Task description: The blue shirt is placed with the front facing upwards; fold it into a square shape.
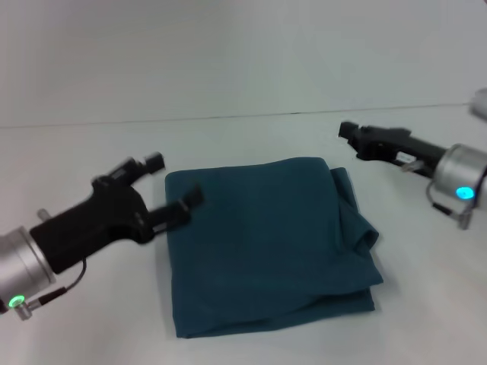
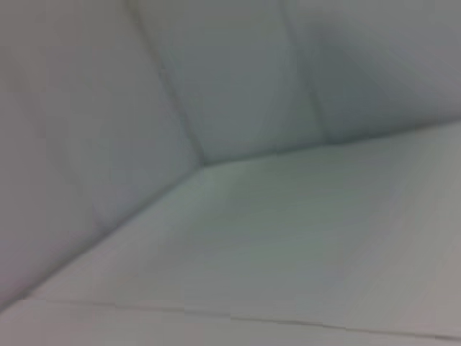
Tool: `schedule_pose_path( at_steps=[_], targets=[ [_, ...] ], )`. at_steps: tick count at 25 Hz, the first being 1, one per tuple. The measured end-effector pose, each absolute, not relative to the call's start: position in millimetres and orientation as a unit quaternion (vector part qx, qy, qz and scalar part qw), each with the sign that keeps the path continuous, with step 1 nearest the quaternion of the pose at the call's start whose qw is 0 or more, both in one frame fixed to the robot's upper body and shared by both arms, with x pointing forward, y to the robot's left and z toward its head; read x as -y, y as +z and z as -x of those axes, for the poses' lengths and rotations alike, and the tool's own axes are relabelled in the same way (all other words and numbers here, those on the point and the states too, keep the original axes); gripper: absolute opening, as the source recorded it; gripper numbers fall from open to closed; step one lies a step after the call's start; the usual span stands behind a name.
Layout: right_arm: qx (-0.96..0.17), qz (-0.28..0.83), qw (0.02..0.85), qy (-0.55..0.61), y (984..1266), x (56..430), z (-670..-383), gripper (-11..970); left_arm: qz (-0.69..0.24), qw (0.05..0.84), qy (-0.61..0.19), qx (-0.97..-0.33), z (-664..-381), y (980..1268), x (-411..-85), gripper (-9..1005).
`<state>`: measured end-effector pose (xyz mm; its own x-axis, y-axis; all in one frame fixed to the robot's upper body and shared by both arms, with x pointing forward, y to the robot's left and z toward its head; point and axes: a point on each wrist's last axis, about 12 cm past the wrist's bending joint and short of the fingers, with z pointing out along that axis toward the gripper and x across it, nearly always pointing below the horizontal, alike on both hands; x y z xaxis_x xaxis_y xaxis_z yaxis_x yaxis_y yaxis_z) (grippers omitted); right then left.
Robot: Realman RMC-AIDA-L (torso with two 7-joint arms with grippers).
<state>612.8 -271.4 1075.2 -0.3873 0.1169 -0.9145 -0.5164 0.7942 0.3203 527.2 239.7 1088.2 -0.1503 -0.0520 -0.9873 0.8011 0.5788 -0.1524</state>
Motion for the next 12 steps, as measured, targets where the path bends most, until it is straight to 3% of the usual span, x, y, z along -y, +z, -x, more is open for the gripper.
schedule_pose_path(
  at_steps=[6, 11, 12],
  targets=[
    [-0.742, 0.335, 0.463, 0.35, 1123, 275, -584, 110, -0.316, 0.526, -0.352, -0.706, -536, 1098, -242, 904],
    [-0.764, 0.393, 0.385, 0.338, 1143, 262, -580, 112, -0.339, 0.504, -0.34, -0.718, -541, 1106, -240, 904],
    [-0.766, 0.398, 0.376, 0.337, 1144, 259, -580, 151, -0.34, 0.503, -0.34, -0.718, -541, 1106, -240, 904]
  ],
)
